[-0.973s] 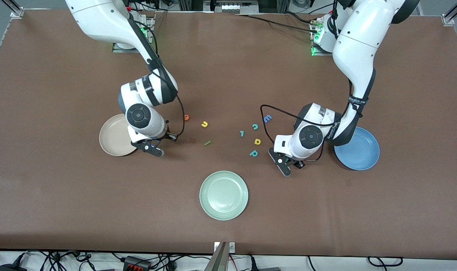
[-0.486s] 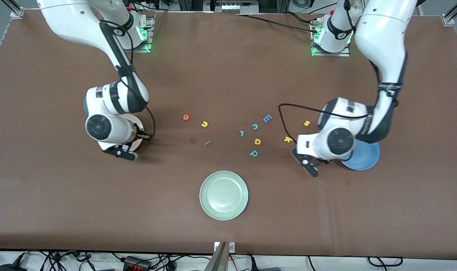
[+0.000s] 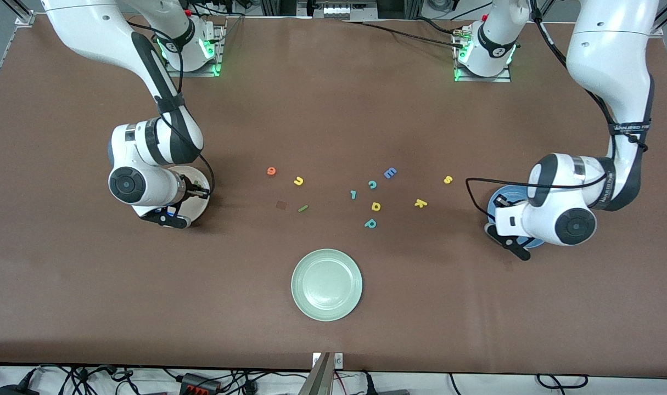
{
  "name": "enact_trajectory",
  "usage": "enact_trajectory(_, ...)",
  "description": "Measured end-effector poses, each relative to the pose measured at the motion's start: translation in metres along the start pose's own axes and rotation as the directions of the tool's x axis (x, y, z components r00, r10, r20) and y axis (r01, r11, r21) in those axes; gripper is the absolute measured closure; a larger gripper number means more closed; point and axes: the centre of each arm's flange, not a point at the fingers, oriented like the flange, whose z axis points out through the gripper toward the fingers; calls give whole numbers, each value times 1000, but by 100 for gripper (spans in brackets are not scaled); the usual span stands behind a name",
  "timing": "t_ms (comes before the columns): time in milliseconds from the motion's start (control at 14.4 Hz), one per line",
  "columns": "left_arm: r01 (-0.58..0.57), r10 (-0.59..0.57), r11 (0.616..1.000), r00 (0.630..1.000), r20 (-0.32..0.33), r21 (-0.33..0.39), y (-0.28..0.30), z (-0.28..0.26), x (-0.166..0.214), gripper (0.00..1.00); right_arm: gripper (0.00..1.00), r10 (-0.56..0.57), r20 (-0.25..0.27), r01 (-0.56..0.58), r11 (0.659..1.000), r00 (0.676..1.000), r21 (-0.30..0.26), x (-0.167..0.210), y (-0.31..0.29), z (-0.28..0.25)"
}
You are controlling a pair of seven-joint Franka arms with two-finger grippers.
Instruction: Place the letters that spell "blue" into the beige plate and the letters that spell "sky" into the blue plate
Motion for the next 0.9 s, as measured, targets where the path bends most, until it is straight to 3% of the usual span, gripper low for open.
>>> enact_trajectory(278, 75, -75, 996, 997, 8, -41, -43, 17, -26, 85, 73, -10, 15, 10, 1000, 1000, 3, 4, 19, 5)
enact_trajectory(695, 66, -65, 997, 998, 10, -40, -20, 10, -11, 34, 73, -19, 38, 19, 1000, 999, -7, 5, 20, 21)
enact_trajectory(903, 101, -100, 994, 995, 18, -40, 14, -5, 4, 5, 73, -54, 11, 53, 999, 999, 8, 15, 33, 24)
